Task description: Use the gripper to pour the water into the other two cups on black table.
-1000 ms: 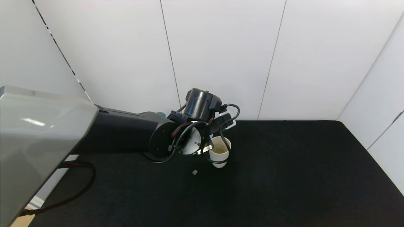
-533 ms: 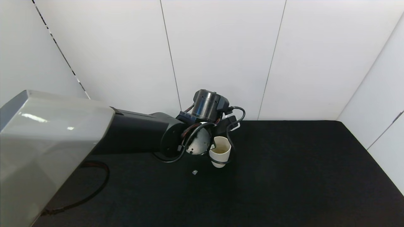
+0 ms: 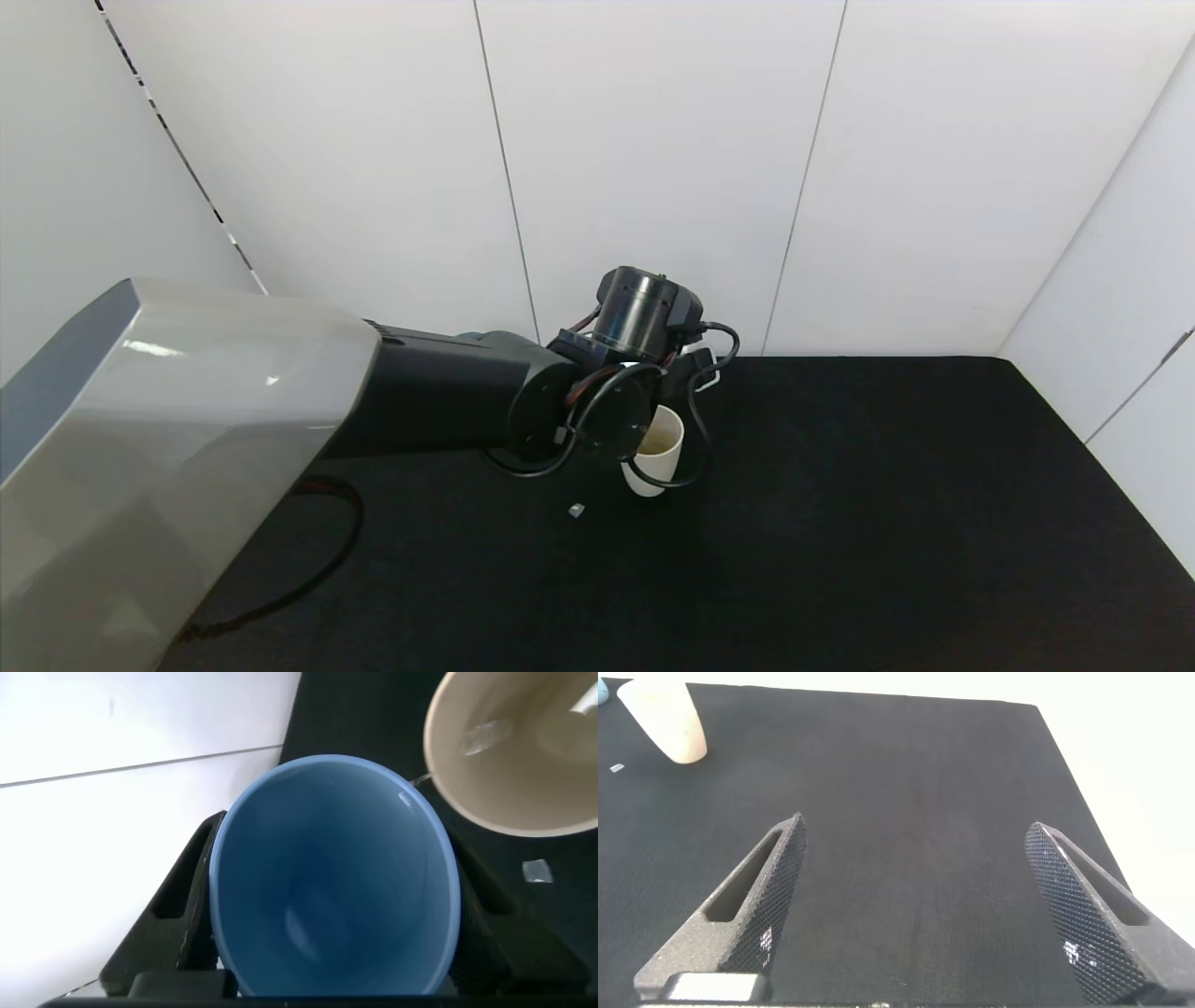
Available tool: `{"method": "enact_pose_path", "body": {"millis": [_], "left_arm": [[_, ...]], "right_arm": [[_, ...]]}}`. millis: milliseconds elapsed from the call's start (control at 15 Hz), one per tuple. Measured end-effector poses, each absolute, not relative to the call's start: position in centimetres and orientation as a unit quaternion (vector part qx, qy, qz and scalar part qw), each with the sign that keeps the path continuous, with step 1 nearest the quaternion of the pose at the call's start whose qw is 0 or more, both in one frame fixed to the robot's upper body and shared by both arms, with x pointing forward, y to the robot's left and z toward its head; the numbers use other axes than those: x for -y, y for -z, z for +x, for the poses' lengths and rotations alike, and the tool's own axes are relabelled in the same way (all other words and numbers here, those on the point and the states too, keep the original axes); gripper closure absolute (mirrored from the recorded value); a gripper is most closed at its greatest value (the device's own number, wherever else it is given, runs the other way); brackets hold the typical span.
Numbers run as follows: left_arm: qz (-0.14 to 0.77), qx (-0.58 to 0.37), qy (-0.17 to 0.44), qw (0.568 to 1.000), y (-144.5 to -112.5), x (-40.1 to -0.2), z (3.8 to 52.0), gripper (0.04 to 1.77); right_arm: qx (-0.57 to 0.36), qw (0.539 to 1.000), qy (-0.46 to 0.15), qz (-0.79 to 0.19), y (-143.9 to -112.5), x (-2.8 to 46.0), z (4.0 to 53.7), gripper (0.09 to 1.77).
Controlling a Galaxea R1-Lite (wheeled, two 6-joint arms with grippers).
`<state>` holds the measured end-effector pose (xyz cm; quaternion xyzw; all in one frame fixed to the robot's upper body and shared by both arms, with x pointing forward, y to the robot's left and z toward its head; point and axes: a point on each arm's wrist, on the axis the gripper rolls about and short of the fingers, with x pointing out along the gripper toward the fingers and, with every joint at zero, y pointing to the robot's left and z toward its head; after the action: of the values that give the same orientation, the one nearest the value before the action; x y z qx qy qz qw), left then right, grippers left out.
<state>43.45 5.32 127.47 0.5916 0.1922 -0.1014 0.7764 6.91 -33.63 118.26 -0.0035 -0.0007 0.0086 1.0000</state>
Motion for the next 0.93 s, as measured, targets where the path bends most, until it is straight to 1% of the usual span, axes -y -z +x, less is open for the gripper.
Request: {"method": "enact_pose_path", "body": {"millis": [200, 667, 933], "left_arm": [[0.607, -0.191, 0.087, 0.766, -127.5, -5.0, 43.7, 0.52], [0.64, -0.186, 0.086, 0.741, -127.2, -3.9, 43.2, 0.52], [0.665, -0.188, 0.077, 0.718, -127.0, -3.5, 43.0, 0.52]], "right_arm": [[0.001, 1.0, -0.009, -0.004, -118.3, 33.6, 6.9, 0.15], [0.001, 1.0, -0.009, -0.004, -118.3, 33.6, 6.9, 0.15], [0.001, 1.0, -0.009, -0.004, -118.3, 33.6, 6.9, 0.15]]}}
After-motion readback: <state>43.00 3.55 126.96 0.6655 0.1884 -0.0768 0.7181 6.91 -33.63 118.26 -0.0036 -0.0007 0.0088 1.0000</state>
